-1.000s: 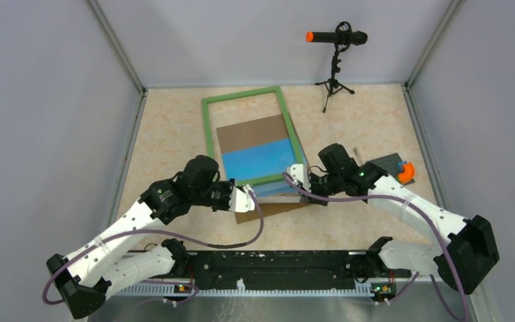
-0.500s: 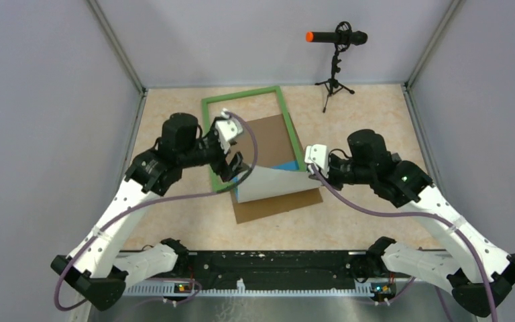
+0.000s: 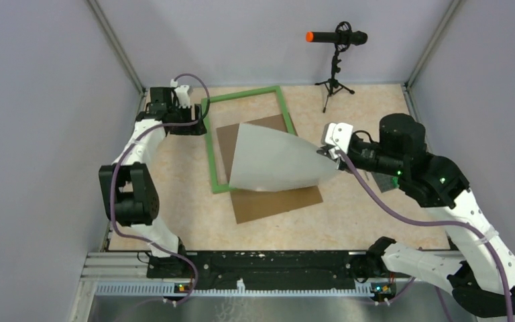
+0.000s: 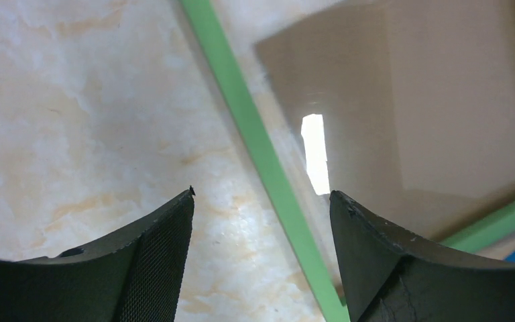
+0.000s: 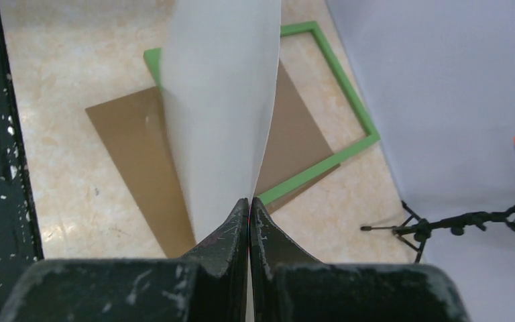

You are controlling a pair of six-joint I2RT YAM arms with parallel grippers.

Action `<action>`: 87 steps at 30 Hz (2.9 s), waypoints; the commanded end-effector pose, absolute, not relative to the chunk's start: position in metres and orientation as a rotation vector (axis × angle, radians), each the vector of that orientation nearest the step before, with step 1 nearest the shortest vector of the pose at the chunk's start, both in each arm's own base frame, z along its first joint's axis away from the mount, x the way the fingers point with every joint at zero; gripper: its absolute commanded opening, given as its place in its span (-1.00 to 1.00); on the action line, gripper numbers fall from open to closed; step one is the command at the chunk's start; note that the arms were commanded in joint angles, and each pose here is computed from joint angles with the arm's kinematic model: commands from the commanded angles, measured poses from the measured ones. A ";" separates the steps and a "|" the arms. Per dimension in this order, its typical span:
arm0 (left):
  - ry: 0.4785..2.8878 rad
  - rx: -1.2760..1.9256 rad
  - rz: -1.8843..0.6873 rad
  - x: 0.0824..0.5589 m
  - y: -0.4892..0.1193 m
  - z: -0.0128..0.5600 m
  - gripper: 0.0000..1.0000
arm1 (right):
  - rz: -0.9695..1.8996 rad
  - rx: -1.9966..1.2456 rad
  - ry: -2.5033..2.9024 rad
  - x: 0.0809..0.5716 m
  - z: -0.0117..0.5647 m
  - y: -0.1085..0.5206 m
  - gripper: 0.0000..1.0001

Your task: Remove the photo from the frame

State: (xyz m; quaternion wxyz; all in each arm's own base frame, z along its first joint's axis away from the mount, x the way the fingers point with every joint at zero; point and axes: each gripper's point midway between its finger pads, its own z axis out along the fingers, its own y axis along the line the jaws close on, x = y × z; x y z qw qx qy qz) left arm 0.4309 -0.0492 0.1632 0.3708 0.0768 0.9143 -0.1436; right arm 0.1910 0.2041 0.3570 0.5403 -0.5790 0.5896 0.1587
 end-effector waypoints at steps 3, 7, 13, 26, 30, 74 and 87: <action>2.242 0.255 -0.549 0.470 -0.059 0.144 0.58 | 0.301 -1.263 1.247 0.195 0.426 0.199 -1.00; 2.230 0.248 -0.672 0.480 -0.073 0.125 0.55 | 0.263 -1.217 1.208 0.203 0.449 0.199 -1.00; 2.246 0.178 -0.600 0.509 -0.065 0.097 0.42 | 0.180 -1.166 1.146 0.215 0.477 0.195 -1.00; 2.288 0.290 -0.649 0.537 -0.091 0.043 0.01 | 0.143 -1.158 1.129 0.222 0.483 0.195 -1.00; 2.311 0.419 -0.624 0.522 -0.122 0.031 -0.21 | 0.129 -1.169 1.121 0.224 0.483 0.196 -1.00; 2.393 -0.013 -0.910 0.397 -0.143 0.083 0.72 | -0.064 -1.090 1.198 0.323 0.458 0.233 -1.00; 2.122 -0.280 -0.863 0.443 -0.029 0.174 0.97 | -0.127 -1.148 1.168 0.365 0.441 0.264 -1.00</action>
